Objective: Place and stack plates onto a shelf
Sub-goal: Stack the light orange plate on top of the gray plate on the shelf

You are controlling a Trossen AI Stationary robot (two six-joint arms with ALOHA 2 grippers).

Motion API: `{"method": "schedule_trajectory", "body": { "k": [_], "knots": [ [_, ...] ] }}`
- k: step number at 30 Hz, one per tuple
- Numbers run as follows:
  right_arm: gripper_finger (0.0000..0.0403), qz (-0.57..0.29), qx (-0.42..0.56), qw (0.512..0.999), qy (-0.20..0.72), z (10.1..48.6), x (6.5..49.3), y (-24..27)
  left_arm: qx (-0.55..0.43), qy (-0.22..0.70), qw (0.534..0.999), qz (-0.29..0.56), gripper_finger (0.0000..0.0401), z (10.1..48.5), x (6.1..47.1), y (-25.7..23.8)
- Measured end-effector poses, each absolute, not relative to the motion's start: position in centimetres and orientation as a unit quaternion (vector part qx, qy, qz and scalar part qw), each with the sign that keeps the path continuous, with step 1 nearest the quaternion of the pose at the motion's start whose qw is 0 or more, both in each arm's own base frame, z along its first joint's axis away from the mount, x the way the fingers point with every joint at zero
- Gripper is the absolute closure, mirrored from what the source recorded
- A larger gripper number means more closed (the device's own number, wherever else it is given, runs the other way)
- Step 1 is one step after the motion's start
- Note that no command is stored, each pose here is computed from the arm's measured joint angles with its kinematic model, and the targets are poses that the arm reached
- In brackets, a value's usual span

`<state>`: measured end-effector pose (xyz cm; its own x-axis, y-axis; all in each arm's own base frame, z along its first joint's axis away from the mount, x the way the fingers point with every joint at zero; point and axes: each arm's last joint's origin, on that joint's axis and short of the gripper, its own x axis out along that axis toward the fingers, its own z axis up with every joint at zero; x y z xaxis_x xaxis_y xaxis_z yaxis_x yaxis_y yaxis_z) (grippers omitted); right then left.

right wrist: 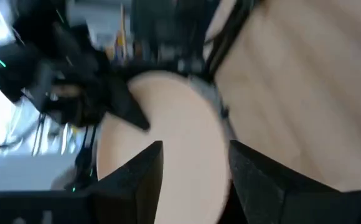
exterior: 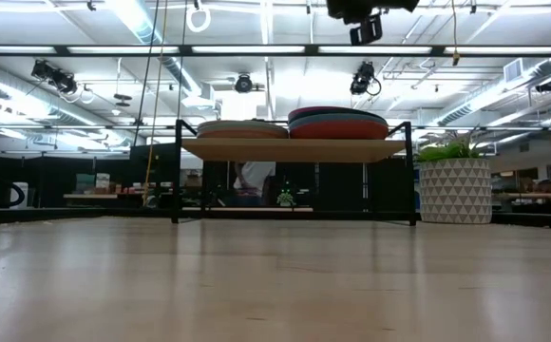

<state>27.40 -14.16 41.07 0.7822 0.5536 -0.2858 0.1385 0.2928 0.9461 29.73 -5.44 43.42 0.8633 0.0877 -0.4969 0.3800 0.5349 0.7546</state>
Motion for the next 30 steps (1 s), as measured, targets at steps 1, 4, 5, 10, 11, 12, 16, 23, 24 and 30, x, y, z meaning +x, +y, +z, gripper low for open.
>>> {"method": "schedule_trajectory", "body": {
  "k": [1, 4, 5, 10, 11, 12, 16, 23, 24, 30],
  "knots": [
    [0.0213, 0.125, 0.574, 0.757, 0.284, 41.8, 26.8, -14.7, 0.472, 0.25, 0.842, -0.08, 0.0342, 43.5, 29.5, -5.3],
    [0.0213, 0.081, 0.554, 0.795, 0.235, 44.0, 24.6, -16.0, 0.462, 0.271, 0.843, -0.044, 0.034, 43.7, 28.9, -4.7],
    [0.0213, 0.066, 0.544, 0.807, 0.219, 44.7, 23.8, -16.2, 0.459, 0.279, 0.843, -0.03, 0.034, 43.9, 28.6, -4.3],
    [0.0213, -0.013, 0.486, 0.861, 0.148, 47.9, 20.2, -16.0, 0.402, 0.357, 0.843, 0.018, 0.0339, 43.3, 27.2, -1.8],
    [0.0213, -0.028, 0.475, 0.869, 0.136, 48.4, 19.6, -15.7, 0.388, 0.378, 0.84, 0.027, 0.0339, 43.1, 26.9, -1.2],
    [0.0213, -0.043, 0.465, 0.875, 0.126, 48.8, 19.0, -15.5, 0.374, 0.387, 0.842, 0.044, 0.034, 43.0, 26.8, -0.5],
    [0.0213, -0.077, 0.433, 0.892, 0.106, 49.8, 17.1, -14.1, 0.338, 0.432, 0.831, 0.095, 0.0344, 42.6, 26.3, 2.5],
    [0.0213, -0.12, 0.402, 0.899, 0.129, 49.8, 15.2, -11.8, 0.31, 0.467, 0.814, 0.151, 0.0343, 40.9, 26.7, 7.1],
    [0.0213, -0.128, 0.396, 0.899, 0.134, 49.8, 15.0, -11.5, 0.308, 0.474, 0.81, 0.155, 0.0343, 40.4, 26.8, 7.6],
    [0.0213, -0.14, 0.37, 0.906, 0.149, 49.8, 14.6, -9.9, 0.318, 0.522, 0.774, 0.163, 0.0343, 36.1, 27.6, 9.7]
  ]
}}
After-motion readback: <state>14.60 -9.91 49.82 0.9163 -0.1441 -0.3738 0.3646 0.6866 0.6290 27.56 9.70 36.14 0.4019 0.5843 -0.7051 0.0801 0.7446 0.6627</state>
